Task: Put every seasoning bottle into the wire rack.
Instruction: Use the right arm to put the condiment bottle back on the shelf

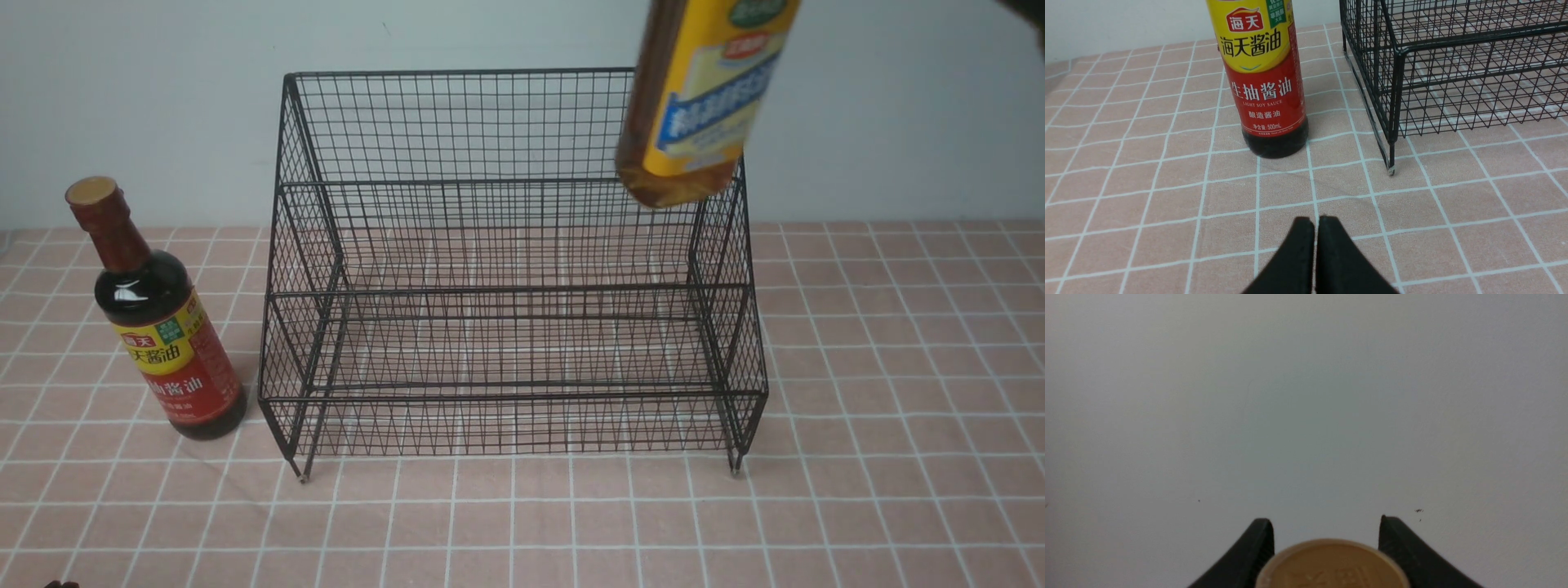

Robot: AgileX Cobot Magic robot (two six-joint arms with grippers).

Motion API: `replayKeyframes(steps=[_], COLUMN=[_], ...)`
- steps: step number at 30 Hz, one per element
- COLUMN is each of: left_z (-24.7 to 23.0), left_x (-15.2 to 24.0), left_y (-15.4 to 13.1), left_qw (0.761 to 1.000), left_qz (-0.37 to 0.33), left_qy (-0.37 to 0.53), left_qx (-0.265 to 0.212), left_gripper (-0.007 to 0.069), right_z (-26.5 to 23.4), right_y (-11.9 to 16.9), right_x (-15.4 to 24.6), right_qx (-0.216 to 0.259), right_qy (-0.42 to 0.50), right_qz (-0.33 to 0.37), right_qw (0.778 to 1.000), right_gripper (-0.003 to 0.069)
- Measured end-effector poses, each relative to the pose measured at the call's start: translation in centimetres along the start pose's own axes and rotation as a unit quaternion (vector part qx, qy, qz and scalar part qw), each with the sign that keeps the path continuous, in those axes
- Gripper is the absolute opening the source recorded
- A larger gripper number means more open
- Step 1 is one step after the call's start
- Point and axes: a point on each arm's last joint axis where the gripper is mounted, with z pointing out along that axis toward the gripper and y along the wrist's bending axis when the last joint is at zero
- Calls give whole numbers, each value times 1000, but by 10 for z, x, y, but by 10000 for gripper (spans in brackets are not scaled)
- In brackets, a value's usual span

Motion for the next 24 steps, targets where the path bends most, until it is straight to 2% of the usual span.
replayKeyframes(steps=[7, 16, 24], left_z=[0, 0, 0], left_x=[0, 0, 0], left_y=[0, 0, 0], left_qw=[1000, 1000, 1000], left_qz=[0, 0, 0], left_qy=[0, 0, 0], left_qx=[0, 0, 0], left_gripper=[-7, -7, -7], right_z=[20, 26, 38], right_y=[0, -3, -7], right_x=[19, 16, 4], right_qx=[-23, -18, -5], right_qy=[-14, -20, -32], right_qz=[20, 14, -41], right_qw=[999, 1000, 999], right_gripper=[309, 309, 309])
